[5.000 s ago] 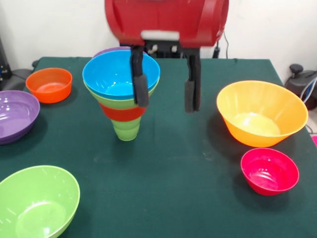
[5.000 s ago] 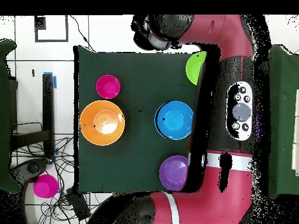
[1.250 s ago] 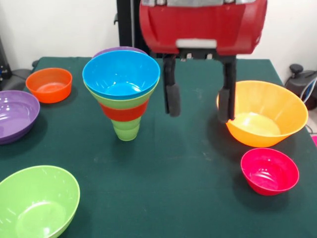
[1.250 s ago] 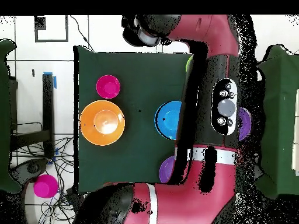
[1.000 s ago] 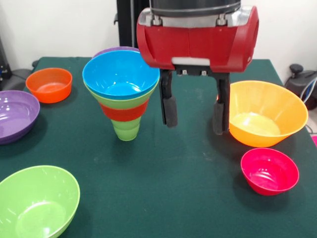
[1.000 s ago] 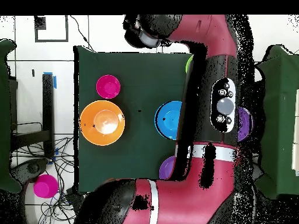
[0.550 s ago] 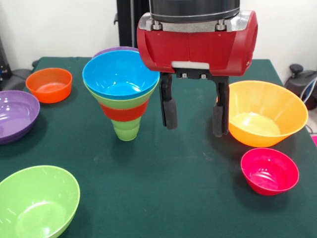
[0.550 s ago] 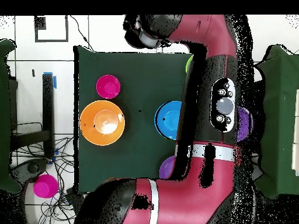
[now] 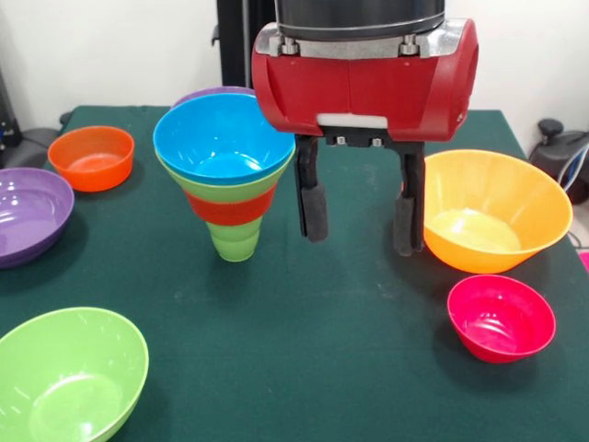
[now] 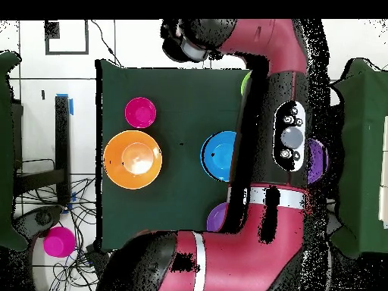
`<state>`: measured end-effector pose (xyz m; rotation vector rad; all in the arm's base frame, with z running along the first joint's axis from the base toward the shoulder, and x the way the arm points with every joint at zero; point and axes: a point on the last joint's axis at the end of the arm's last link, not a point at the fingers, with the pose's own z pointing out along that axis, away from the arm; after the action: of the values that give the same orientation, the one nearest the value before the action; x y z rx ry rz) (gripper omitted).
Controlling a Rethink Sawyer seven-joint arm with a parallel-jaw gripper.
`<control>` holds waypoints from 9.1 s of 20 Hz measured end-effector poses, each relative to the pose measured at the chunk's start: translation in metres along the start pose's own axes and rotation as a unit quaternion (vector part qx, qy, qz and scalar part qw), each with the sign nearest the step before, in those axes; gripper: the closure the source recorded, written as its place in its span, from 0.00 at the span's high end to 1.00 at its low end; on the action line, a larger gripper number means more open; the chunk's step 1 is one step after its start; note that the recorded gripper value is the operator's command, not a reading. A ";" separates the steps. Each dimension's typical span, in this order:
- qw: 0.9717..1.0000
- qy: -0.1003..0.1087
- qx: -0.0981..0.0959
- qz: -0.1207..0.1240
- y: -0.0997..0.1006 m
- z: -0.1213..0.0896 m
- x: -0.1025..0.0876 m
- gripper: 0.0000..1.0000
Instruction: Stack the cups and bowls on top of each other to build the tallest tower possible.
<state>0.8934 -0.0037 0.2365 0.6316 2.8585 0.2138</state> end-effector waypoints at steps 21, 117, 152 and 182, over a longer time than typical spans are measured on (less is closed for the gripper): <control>0.997 -0.074 0.004 -0.028 -0.053 0.024 -0.067 1.00; 0.998 0.008 0.059 -0.012 -0.199 0.152 0.026 1.00; 0.998 0.031 0.049 -0.008 -0.220 0.191 0.090 1.00; 0.999 0.000 0.040 -0.006 -0.218 0.169 0.072 0.00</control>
<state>0.7814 -0.1522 0.0210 0.6291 2.8812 0.0985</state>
